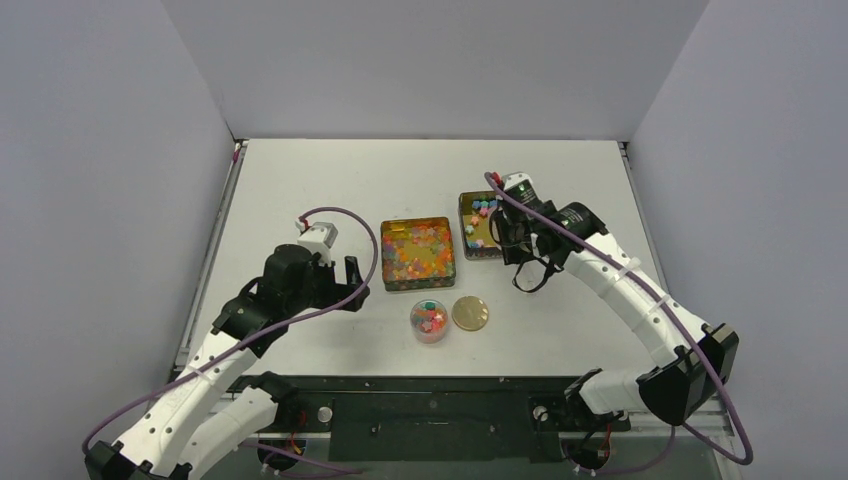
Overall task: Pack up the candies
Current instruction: Place the spatula at the center of the board.
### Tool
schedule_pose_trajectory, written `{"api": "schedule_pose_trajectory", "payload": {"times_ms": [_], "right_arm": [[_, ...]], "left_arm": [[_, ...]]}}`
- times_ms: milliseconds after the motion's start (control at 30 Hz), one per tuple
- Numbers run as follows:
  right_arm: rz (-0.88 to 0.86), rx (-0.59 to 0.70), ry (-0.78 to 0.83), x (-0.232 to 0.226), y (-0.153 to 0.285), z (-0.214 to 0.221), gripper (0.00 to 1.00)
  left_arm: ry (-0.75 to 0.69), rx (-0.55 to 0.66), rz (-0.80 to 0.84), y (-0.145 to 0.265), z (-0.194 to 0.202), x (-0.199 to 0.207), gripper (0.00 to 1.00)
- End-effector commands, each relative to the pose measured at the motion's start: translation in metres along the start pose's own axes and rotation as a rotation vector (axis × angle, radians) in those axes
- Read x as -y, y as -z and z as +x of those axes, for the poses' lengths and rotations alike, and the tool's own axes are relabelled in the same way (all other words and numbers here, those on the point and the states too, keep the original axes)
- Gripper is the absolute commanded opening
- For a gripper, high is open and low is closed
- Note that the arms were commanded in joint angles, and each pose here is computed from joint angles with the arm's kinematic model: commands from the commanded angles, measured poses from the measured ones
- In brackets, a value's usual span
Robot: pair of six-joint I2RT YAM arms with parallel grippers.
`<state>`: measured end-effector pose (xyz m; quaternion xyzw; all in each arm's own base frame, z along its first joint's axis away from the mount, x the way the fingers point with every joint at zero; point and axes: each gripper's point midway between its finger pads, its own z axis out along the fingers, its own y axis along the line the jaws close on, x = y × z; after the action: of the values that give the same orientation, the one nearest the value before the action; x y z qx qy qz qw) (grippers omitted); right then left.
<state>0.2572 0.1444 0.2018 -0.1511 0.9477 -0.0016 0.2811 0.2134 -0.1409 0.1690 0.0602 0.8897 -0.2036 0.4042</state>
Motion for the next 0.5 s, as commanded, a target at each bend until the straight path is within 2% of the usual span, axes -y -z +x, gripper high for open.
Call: {"api": "schedule_pose_trajectory", "payload": {"times_ms": [0,467], "right_arm": [[0.1,0.187,-0.138,0.032,-0.002,-0.032,0.0],[0.265,0.352,-0.427,0.108,-0.028,-0.029,0.0]], "left_arm": [[-0.013,0.04,0.032,0.0,-0.012,0.008,0.96],[-0.015,0.035,0.027,-0.001,-0.012,0.007,0.96]]}}
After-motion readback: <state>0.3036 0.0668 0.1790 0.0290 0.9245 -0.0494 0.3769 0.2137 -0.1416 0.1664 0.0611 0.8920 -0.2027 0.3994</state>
